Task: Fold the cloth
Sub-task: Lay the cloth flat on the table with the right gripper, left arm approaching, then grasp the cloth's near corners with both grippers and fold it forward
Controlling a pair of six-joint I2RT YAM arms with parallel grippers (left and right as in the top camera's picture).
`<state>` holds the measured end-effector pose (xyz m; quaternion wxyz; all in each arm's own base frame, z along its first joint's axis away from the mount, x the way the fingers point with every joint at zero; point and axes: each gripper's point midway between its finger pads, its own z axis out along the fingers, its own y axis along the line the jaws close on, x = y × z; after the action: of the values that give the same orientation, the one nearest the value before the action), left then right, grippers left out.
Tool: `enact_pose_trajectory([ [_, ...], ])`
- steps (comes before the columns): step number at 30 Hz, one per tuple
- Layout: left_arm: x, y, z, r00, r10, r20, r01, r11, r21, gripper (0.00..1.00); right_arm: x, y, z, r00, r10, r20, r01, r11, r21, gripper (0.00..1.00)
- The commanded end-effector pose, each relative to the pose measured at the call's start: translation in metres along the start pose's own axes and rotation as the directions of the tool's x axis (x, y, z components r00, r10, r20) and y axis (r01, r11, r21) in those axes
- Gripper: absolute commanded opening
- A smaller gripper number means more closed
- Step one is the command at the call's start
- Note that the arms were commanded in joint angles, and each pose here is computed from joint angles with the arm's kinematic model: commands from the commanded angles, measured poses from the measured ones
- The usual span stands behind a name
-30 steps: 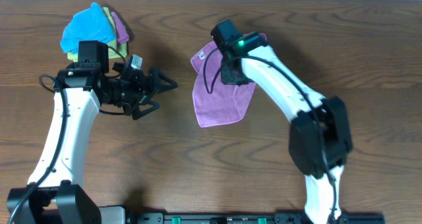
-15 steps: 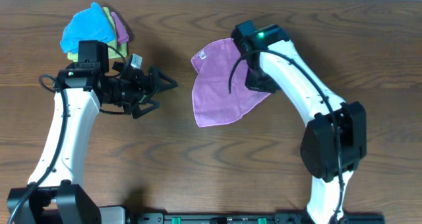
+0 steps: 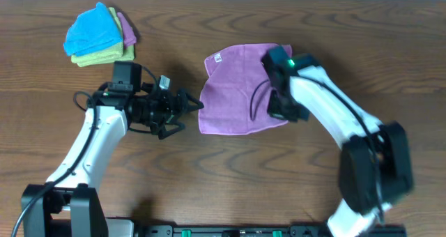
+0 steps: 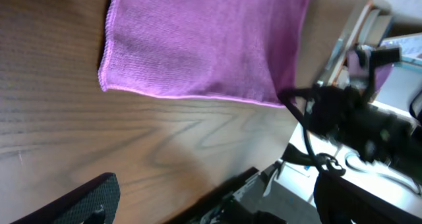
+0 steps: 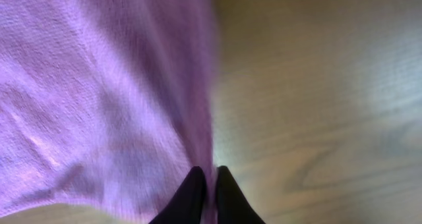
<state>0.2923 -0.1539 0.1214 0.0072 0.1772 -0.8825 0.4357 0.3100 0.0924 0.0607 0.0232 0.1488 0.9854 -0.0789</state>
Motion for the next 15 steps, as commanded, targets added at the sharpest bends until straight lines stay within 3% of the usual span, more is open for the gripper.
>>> enact_pose_trajectory([
  [1, 0.005, 0.016, 0.009, 0.998, -0.057, -0.002, 0.057, 0.998, -0.028, 0.95, 0.009, -0.010, -0.006, 0.998, 0.053, 0.022, -0.051, 0.996, -0.068, 0.13],
  [4, 0.009, 0.025, 0.014, 0.998, -0.065, -0.007, 0.065, 0.997, -0.032, 0.95, 0.017, -0.016, 0.001, 0.997, 0.079, 0.010, -0.078, 0.994, -0.070, 0.02],
  [15, 0.020, 0.052, 0.037, 0.993, -0.121, -0.004, 0.121, 0.992, -0.026, 0.95, 0.030, -0.014, 0.025, 0.992, 0.124, -0.009, -0.124, 0.989, -0.076, 0.02],
])
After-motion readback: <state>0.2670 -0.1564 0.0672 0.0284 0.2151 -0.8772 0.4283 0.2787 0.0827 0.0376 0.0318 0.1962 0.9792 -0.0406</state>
